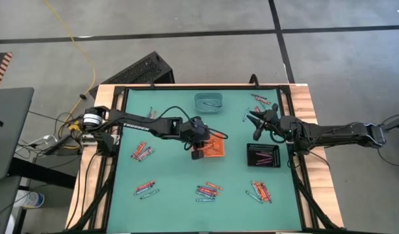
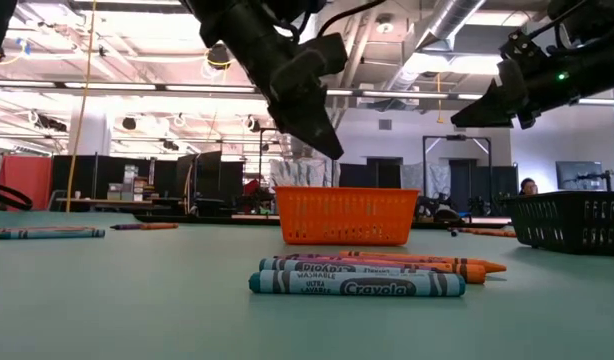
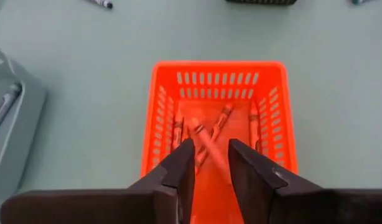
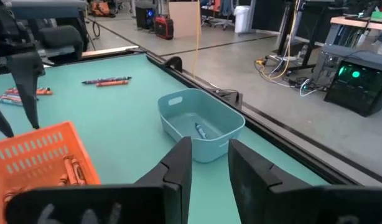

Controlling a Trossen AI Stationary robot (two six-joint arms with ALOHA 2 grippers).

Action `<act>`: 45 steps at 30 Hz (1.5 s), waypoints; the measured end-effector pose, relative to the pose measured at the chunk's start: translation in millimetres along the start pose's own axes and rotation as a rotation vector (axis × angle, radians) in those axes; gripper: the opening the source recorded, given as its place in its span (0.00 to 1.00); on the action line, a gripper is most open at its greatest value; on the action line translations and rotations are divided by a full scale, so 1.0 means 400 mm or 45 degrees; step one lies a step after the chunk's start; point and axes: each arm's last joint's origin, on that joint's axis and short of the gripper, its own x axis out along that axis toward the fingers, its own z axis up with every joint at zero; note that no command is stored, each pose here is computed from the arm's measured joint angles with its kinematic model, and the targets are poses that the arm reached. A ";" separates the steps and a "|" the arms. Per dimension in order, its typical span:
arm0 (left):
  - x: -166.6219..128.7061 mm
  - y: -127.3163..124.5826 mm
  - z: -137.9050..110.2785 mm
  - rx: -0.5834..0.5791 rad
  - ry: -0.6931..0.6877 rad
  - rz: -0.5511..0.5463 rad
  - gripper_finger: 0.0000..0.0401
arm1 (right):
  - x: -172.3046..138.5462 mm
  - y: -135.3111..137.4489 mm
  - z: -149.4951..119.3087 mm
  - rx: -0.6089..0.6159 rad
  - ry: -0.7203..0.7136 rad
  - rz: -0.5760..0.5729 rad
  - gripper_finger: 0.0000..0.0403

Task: Sort crayons
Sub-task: Put the blue crayon into the blue bin

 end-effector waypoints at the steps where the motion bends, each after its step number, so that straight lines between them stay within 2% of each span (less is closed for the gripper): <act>1: -0.008 0.003 0.003 0.006 0.013 0.007 0.22 | 0.000 0.000 0.000 0.000 -0.001 0.001 0.27; 9: -0.173 0.038 0.066 0.044 0.105 0.243 0.22 | 0.000 0.000 0.000 0.000 0.000 0.001 0.27; 13: -0.299 0.050 0.077 0.054 -0.003 0.262 0.22 | 0.000 0.000 0.000 0.002 -0.002 0.002 0.27; 17: -0.428 0.061 0.051 0.032 -0.160 0.268 0.22 | 0.000 0.001 0.001 0.025 -0.003 0.005 0.27; 22: -0.541 0.057 -0.046 -0.006 -0.451 0.253 0.22 | 0.005 0.003 -0.005 0.010 0.023 0.002 0.27; 25: -0.555 0.051 -0.131 -0.002 -0.631 0.211 0.22 | 0.010 0.005 -0.004 0.031 0.012 -0.003 0.27; 29: -0.540 0.047 -0.244 -0.020 -0.851 0.160 0.22 | 0.021 0.000 0.012 0.171 0.022 -0.029 0.27; 31: -0.522 0.045 -0.298 -0.033 -0.929 0.158 0.22 | 0.026 -0.011 0.027 0.197 0.160 -0.072 0.27; 35: -0.492 0.042 -0.385 -0.052 -1.028 0.161 0.22 | 0.051 -0.045 0.064 0.205 0.440 -0.293 0.26; 40: -0.478 0.041 -0.452 -0.072 -1.074 0.157 0.22 | 0.103 -0.094 0.102 0.186 0.725 -0.505 0.24; 45: -0.472 0.041 -0.493 -0.116 -1.125 0.141 0.22 | 0.182 -0.140 0.079 0.155 1.033 -0.575 0.24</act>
